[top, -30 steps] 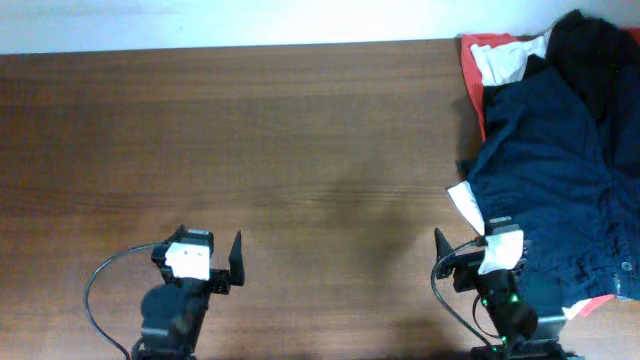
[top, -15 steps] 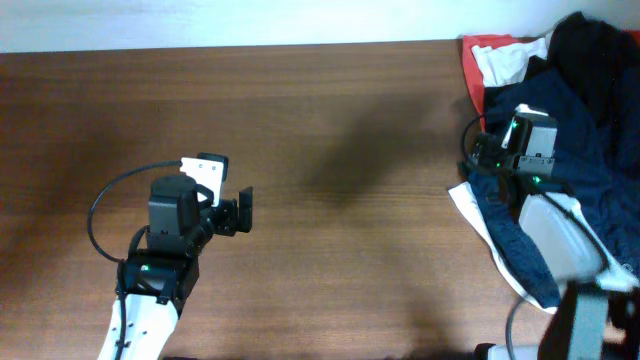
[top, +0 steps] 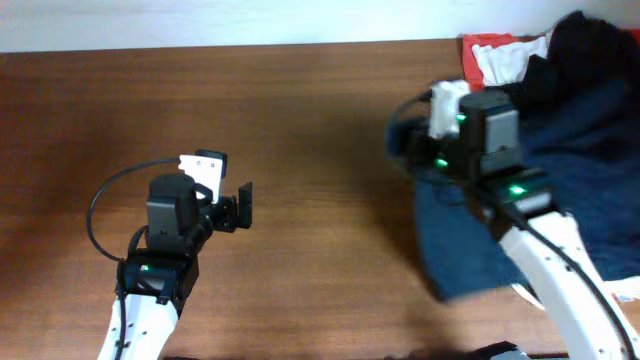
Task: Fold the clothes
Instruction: 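Grasp the navy trousers on the pile with the right gripper, then pull the navy trousers left onto the open table with both grippers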
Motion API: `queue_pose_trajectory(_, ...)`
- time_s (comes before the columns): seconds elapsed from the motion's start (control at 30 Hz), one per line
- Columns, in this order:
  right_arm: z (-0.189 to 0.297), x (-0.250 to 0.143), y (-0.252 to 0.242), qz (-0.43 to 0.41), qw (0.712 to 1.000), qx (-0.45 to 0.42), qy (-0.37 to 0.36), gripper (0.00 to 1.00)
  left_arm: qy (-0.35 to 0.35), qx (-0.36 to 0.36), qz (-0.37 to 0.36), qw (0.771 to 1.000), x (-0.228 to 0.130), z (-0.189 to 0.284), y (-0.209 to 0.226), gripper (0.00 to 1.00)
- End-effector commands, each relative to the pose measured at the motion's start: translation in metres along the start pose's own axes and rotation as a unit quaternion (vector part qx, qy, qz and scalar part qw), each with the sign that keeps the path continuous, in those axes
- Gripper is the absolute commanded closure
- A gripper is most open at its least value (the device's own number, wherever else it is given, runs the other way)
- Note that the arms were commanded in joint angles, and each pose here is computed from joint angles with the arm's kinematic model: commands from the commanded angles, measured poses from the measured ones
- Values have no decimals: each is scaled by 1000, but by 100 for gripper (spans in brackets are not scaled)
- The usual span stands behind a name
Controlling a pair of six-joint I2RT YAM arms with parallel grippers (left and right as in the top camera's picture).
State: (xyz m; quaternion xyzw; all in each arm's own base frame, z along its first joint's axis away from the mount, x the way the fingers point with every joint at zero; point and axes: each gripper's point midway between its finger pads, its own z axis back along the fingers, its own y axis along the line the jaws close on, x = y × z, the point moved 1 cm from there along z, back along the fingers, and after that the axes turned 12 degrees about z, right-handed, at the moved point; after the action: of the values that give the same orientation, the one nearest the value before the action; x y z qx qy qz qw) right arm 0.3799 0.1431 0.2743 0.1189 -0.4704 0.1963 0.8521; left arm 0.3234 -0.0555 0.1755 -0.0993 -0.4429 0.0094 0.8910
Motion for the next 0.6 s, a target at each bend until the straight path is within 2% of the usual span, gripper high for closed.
queue_pose_trajectory(0.0,-41,53,82,18,986,123,-113,65,-19,-11,2,1000,12,2,-4,1)
queue_pose_trajectory(0.03,-56,44,86,18,987,125,-101,7,-22,-13,2,1000,13,2,-5,1)
queue_pose_trajectory(0.07,-66,26,82,11,991,121,-63,1,-19,-28,2,999,12,3,-10,1)
queue_pose_trajectory(0.13,-66,-46,30,-32,994,45,91,1,-9,-80,0,997,9,4,-27,1)
queue_pose_trajectory(0.23,-30,-118,-40,-116,964,-32,238,1,19,-180,10,983,0,12,-58,1)
queue_pose_trajectory(0.3,-3,-150,-77,-176,938,-70,292,2,70,-179,92,977,-16,6,-61,1)
queue_pose_trajectory(0.37,31,-182,-108,-246,901,-104,341,1,149,-191,136,961,-49,-11,-88,1)
queue_pose_trajectory(0.43,58,-204,-128,-302,870,-128,368,1,240,-202,169,934,-95,-25,-131,1)
queue_pose_trajectory(0.47,72,-213,-137,-330,854,-140,376,1,290,-205,205,912,-119,-31,-156,1)
queue_pose_trajectory(0.57,92,-226,-148,-369,832,-155,385,1,370,-229,249,866,-167,-37,-210,1)
